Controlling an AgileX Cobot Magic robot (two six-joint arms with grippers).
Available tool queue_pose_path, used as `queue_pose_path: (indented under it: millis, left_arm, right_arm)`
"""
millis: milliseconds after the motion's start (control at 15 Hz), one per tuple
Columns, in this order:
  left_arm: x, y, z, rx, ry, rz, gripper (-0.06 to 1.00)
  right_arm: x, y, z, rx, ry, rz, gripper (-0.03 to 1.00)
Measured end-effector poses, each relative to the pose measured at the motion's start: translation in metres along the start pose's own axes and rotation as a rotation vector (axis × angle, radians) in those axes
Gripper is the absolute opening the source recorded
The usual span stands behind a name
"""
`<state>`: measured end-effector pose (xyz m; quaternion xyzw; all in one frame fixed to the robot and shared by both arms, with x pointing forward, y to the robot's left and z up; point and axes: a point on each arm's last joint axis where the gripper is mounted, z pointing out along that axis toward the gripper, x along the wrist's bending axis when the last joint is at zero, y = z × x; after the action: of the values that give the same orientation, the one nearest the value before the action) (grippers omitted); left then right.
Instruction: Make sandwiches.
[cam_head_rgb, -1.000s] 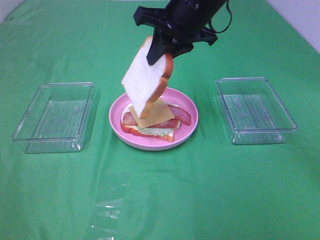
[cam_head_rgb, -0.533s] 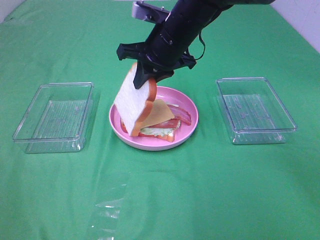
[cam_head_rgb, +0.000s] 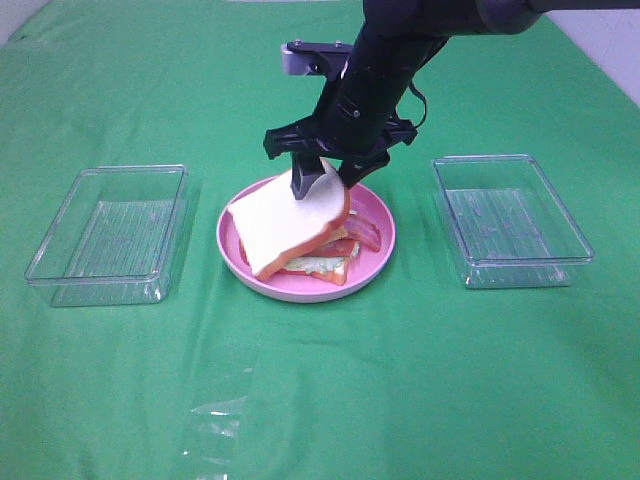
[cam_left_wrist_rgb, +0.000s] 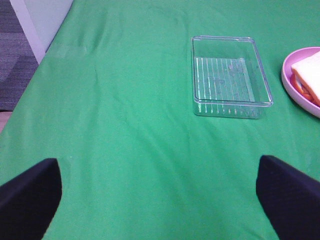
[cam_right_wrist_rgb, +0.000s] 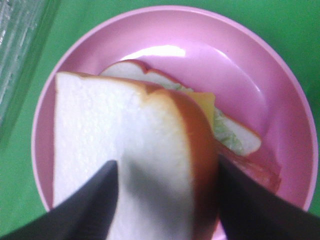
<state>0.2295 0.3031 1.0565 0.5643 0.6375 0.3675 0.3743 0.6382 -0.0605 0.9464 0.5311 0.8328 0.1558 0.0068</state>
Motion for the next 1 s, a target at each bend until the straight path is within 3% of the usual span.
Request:
queue_pose_path:
  millis: [67,200,400,600,1000]
  left_arm:
    - [0.0,0.0,0.0,0.0,0.0,0.0,0.98]
    - [0.0,0.0,0.0,0.0,0.0,0.0,0.98]
    - [0.0,0.0,0.0,0.0,0.0,0.0,0.98]
    - [0.0,0.0,0.0,0.0,0.0,0.0,0.98]
    - [0.0,0.0,0.0,0.0,0.0,0.0,0.98]
  right_arm:
    - [-0.001,-0.002,0.004,0.024,-0.015,-0.012,0.79]
    - [-0.003,-0.004,0.002,0.044,-0.04,-0.024,0.92]
    - [-0.001,-0.001,-0.025,-0.007,-0.059,-0.038,0.95]
    - [0.006,-0.001,-0.098,-0.131,-0.074,-0.067,0.95]
    - [0.009,-0.033,-0.16,0.003,-0.115,-0.081,0.95]
